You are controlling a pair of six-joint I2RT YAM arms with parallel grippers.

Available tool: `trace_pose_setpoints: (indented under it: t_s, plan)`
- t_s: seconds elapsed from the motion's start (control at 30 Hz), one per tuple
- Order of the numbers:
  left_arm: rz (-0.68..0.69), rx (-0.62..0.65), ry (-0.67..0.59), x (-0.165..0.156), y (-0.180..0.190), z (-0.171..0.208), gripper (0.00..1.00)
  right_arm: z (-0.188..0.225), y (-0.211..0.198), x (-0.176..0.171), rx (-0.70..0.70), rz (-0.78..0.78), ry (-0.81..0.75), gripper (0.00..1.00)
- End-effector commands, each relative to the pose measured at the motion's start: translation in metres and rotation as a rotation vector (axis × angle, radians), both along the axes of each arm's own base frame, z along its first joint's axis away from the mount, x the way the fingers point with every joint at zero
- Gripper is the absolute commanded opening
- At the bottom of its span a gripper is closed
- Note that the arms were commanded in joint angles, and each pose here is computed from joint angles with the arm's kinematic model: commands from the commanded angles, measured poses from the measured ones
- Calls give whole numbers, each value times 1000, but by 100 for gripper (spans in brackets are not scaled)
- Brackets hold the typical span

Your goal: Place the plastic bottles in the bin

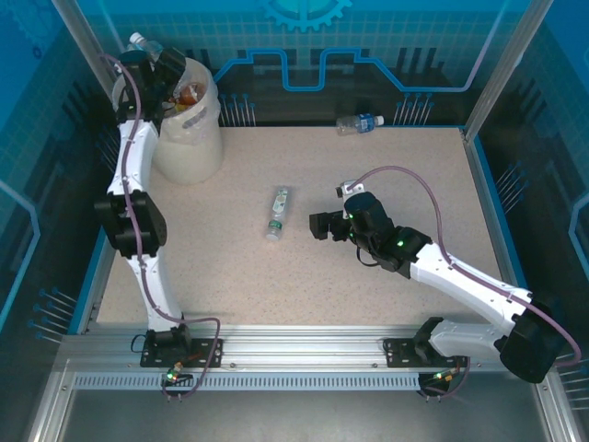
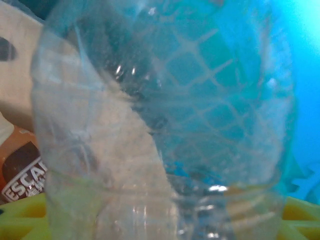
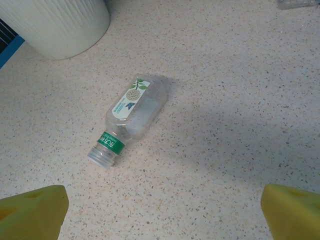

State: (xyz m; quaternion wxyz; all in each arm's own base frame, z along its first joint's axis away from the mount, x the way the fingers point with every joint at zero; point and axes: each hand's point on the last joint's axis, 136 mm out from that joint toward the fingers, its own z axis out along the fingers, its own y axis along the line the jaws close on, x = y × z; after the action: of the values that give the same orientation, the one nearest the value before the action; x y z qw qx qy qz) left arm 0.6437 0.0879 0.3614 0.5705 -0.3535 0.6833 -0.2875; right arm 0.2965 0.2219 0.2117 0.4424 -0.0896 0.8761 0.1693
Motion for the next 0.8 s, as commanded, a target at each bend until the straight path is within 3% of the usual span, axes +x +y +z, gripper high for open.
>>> trace_pose_setpoints:
  t_s: [0.0, 0.13, 0.43, 0.77]
  plan:
    - [11, -31, -29, 12, 8, 9, 79, 9, -1, 3, -6, 0, -9, 100]
    - [-4, -29, -43, 17, 7, 21, 99, 7, -2, 3, -7, -5, -4, 100]
    - [79, 9, -9, -26, 10, 22, 99, 5, -2, 1, -10, -1, 4, 100]
    - [-18, 134, -71, -82, -25, 55, 99, 4, -2, 0, -4, -3, 11, 100]
